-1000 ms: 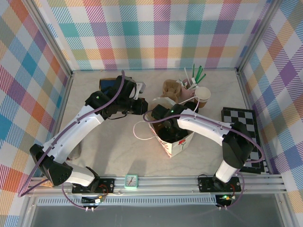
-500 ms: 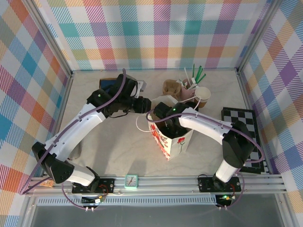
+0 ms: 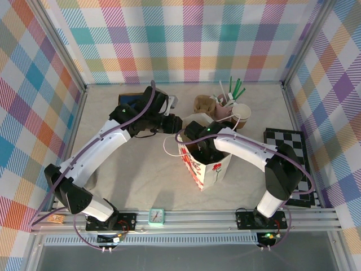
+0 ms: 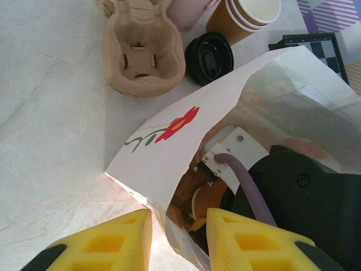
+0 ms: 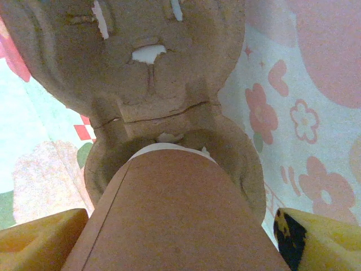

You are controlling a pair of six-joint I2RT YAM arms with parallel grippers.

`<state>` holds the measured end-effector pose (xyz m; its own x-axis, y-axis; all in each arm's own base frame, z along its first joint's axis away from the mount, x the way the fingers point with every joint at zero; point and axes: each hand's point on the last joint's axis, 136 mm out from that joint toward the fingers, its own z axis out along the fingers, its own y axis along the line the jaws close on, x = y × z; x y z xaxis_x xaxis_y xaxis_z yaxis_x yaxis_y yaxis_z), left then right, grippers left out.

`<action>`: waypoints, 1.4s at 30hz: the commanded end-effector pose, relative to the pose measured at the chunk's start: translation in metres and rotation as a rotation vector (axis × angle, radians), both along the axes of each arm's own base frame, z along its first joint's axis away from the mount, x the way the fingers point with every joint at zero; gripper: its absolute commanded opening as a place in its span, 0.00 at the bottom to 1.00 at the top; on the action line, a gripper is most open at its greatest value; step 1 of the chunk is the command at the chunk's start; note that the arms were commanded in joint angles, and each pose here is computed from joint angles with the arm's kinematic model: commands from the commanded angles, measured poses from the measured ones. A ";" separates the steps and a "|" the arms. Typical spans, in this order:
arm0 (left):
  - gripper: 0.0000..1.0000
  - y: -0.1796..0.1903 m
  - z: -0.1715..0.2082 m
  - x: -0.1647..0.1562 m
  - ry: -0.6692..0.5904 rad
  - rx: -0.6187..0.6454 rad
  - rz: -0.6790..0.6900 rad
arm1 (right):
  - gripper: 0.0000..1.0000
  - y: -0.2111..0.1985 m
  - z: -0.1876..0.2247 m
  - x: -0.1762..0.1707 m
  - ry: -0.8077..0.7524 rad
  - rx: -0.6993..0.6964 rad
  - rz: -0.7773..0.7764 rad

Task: Pack the takeout coffee

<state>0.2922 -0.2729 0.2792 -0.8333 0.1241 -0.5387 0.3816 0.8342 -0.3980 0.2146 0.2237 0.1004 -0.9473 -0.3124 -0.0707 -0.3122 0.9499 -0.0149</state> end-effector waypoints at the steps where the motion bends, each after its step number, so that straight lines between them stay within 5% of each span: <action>1: 0.30 -0.012 0.007 -0.009 0.011 -0.019 -0.053 | 0.29 0.001 0.011 0.004 -0.021 0.027 0.020; 14: 0.19 -0.016 -0.002 -0.006 0.032 0.017 -0.062 | 0.29 -0.010 0.010 0.009 -0.015 0.059 -0.010; 42: 0.18 -0.015 0.005 -0.007 0.016 0.027 -0.058 | 0.28 -0.019 -0.004 0.006 -0.002 0.028 -0.015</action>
